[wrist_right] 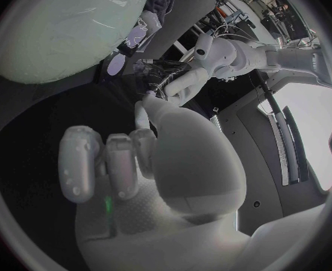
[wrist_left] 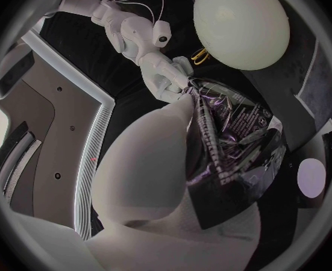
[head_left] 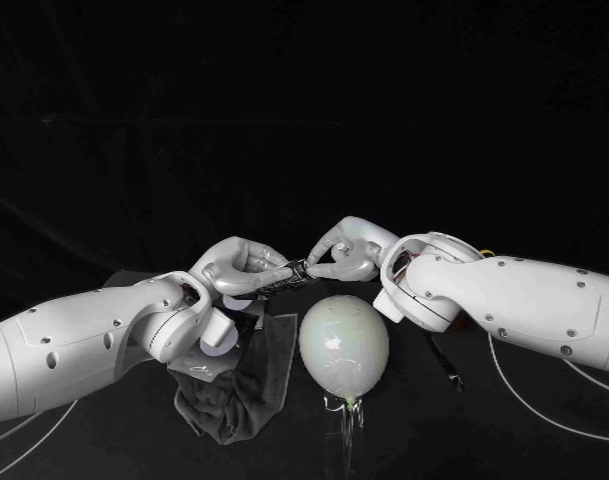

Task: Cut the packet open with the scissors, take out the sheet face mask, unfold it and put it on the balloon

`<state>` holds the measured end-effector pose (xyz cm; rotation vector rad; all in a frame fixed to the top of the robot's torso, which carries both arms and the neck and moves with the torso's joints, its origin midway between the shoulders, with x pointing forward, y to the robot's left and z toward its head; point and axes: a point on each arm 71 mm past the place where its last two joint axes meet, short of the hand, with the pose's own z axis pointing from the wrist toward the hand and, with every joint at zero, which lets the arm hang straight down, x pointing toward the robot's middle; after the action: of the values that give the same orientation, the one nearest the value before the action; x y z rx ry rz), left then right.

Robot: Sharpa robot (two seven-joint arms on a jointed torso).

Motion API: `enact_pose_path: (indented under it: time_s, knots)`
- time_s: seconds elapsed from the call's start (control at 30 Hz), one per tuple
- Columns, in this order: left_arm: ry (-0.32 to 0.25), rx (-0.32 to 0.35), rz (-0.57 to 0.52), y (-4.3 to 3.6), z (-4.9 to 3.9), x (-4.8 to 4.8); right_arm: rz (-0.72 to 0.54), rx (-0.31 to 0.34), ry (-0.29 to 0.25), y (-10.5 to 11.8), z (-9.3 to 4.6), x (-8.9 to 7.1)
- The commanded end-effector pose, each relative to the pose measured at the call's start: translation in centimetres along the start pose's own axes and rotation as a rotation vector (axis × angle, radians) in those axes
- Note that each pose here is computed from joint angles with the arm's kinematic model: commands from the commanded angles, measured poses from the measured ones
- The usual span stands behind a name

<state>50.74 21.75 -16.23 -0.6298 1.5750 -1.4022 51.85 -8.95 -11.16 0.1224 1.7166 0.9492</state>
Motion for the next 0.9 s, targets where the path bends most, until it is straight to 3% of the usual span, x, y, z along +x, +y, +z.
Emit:
enact_pose_path:
  time_s: [0.03, 0.33, 0.9]
  knots:
    - [0.033, 0.043, 0.012, -0.72, 0.17, 0.52, -0.031, 0.002, 0.042, 0.00, 0.03, 0.51]
    - [0.060, 0.050, 0.040, -0.86, 0.15, 0.89, -0.030, -0.009, 0.044, 0.26, 0.02, 0.68]
    - [0.050, 0.045, 0.061, -0.78, 0.16, 0.69, -0.016, -0.017, 0.055, -0.08, -0.45, 0.44]
